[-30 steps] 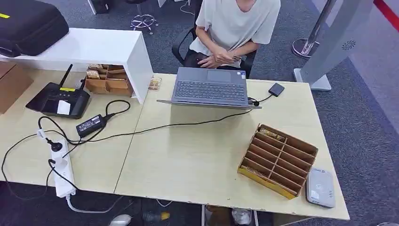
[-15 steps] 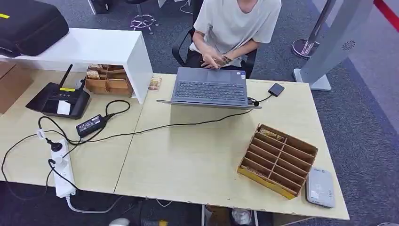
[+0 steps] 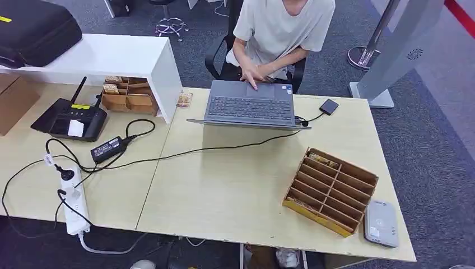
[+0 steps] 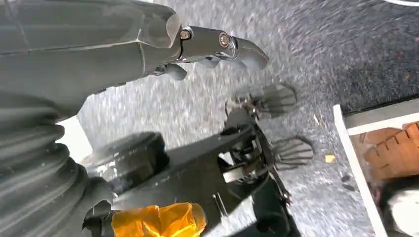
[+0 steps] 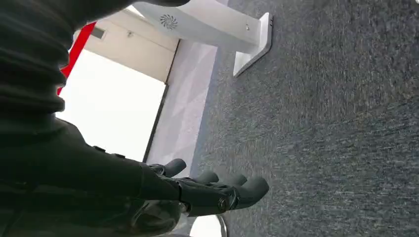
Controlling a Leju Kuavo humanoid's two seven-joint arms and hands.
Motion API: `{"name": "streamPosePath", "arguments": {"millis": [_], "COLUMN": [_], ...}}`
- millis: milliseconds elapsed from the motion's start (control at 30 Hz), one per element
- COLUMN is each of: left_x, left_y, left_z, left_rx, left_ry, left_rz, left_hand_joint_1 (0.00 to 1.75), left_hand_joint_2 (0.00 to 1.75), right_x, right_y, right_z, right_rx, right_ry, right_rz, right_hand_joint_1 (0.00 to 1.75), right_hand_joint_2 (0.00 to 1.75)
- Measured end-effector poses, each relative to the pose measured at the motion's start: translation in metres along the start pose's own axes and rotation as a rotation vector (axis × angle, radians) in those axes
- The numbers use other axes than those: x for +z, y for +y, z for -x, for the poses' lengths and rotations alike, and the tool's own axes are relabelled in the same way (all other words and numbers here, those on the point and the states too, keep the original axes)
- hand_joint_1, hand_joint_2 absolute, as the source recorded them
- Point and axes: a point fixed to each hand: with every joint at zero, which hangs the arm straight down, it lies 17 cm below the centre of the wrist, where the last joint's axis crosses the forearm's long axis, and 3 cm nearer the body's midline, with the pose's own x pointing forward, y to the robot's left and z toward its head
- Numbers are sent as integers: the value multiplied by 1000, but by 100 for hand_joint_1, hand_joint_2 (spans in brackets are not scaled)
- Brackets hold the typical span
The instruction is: Pass the card to the sensor for recognition and then transmit it.
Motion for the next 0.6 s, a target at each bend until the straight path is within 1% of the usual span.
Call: {"name": "streamPosePath", "arguments": {"millis": [133,200,267,400,500,600], "left_x": [0,0,1,3,5,6], "left_y": [1,3,6,15,30,50], "left_z": [-2,-3,-1,11,20,21], "left_rx": [-69,-72,-52,27,114,222], "left_ry": [-7,-7,15,97,158,183], "left_rz": [-19,-20,-15,-1,-19,-54], "left_hand_joint_1": [0,0,0,0,0,0], "left_hand_joint_2": [175,175,175,175,175,175], "right_x": [0,-1,-1,0,0,0], "right_y": [-5,-6,-8,-10,-11,-11], "right_z": [-1,-2,-2,-6,-8,-9], "right_rx": [22,31,48,72,93,117], "right_ry": [-9,-12,-15,-24,-32,-40], "right_rz": [24,29,39,56,63,66], "right_hand_joint_1": [0,0,0,0,0,0], "right_hand_joint_2": [175,175,175,175,175,175]}}
